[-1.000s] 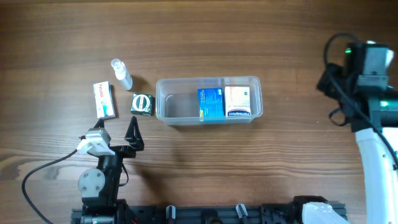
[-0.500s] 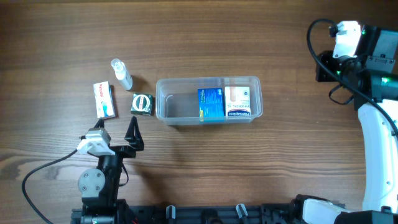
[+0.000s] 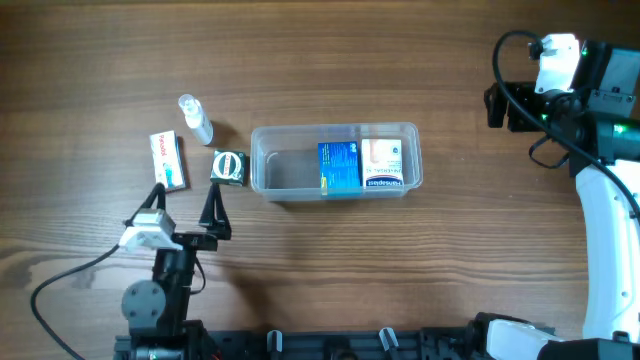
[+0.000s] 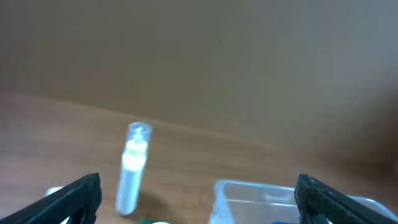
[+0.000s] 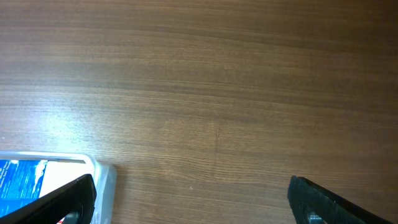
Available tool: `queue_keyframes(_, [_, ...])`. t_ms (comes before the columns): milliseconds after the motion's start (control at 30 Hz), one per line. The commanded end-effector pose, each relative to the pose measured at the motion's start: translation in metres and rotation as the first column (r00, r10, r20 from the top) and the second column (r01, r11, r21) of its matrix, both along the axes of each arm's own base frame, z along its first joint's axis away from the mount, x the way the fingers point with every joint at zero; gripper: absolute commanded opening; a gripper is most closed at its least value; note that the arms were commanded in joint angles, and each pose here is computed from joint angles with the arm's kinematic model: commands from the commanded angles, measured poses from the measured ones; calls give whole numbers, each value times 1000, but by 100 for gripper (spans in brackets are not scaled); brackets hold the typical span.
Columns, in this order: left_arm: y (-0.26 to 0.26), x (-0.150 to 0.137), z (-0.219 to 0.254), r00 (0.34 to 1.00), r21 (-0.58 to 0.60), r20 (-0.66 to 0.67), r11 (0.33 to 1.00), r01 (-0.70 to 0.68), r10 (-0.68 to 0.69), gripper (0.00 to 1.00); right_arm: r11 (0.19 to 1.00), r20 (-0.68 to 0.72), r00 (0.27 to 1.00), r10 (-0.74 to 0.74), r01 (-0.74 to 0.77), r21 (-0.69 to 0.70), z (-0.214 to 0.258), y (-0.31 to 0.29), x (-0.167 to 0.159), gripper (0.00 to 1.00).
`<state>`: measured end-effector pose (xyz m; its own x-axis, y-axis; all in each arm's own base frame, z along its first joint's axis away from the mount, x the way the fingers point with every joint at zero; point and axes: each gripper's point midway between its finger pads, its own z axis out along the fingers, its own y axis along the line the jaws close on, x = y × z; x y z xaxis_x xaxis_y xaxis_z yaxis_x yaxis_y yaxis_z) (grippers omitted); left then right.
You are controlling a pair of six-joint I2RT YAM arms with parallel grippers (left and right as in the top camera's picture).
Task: Pack container
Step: 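Reach left gripper to green Zam-Buk tin and grasp it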
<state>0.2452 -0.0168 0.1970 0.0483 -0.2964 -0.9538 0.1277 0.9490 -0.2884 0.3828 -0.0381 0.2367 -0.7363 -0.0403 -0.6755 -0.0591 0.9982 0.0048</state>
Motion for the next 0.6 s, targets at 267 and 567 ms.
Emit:
queue_keyframes(267, [4, 45, 89, 675, 170, -738, 973, 158, 19, 100, 1000, 11, 1000, 23, -23, 9, 2, 4, 1, 100])
queue_keyframes(567, [-15, 89, -14, 251, -38, -962, 961, 273, -109, 100, 1000, 11, 1000, 23, -23, 10, 2, 4, 1, 100])
